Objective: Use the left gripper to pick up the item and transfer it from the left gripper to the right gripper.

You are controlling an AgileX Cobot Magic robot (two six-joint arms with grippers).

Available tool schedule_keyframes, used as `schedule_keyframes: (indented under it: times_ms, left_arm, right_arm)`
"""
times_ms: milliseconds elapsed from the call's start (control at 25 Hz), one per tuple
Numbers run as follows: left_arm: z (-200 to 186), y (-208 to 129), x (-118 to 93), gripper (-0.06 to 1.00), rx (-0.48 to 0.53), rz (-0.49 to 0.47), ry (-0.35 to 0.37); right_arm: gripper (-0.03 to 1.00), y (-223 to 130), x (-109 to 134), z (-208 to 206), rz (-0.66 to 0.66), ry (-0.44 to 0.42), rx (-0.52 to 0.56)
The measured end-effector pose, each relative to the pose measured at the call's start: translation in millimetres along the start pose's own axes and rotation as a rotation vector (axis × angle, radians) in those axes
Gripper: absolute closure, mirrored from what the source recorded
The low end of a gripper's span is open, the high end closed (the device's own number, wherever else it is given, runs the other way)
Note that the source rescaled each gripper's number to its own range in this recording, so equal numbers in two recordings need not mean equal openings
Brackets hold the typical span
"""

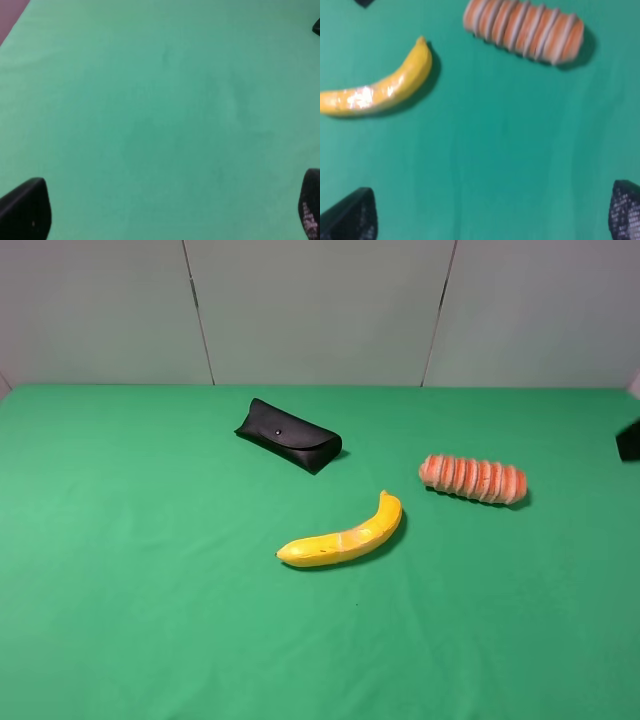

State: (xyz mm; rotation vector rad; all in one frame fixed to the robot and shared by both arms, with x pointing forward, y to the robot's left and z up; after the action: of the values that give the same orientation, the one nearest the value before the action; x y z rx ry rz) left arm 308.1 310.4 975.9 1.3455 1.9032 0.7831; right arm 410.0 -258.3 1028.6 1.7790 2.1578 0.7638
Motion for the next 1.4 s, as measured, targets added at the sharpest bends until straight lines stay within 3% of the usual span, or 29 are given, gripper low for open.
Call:
schedule_keyframes:
  times_ms: [480, 720, 1400]
  left_arm:
    - [0.0, 0.0, 0.0, -0.06, 0.0, 0.0, 0.0]
    - [0.0, 0.0, 0.0, -0.06, 0.0, 0.0, 0.0]
    - [0.0, 0.0, 0.0, -0.06, 0.0, 0.0, 0.0]
  right_arm:
    - [-0.03, -70.7, -15.9, -1.1, -0.03, -0.193, -0.233]
    - [-0.03, -74.2, -20.1, -18.3, -0.03, -0.267, -0.424]
    - [-0.03, -77.2, -18.2, -27.0, -0.034, -0.28, -0.493]
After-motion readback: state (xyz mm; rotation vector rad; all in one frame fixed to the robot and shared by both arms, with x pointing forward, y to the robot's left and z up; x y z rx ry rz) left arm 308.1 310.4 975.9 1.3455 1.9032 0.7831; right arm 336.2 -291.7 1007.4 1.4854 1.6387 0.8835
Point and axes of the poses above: a point on each arm's last joint axis where the gripper is mounted, z pointing out along that axis toward the gripper, x along the wrist's bending axis when the last joint is at zero, y = z × x, the point moved 10 cm from there along z, pointing out along that axis toward the gripper, and after that the axes turned 4 degrees about -z, right-handed, at the moved point
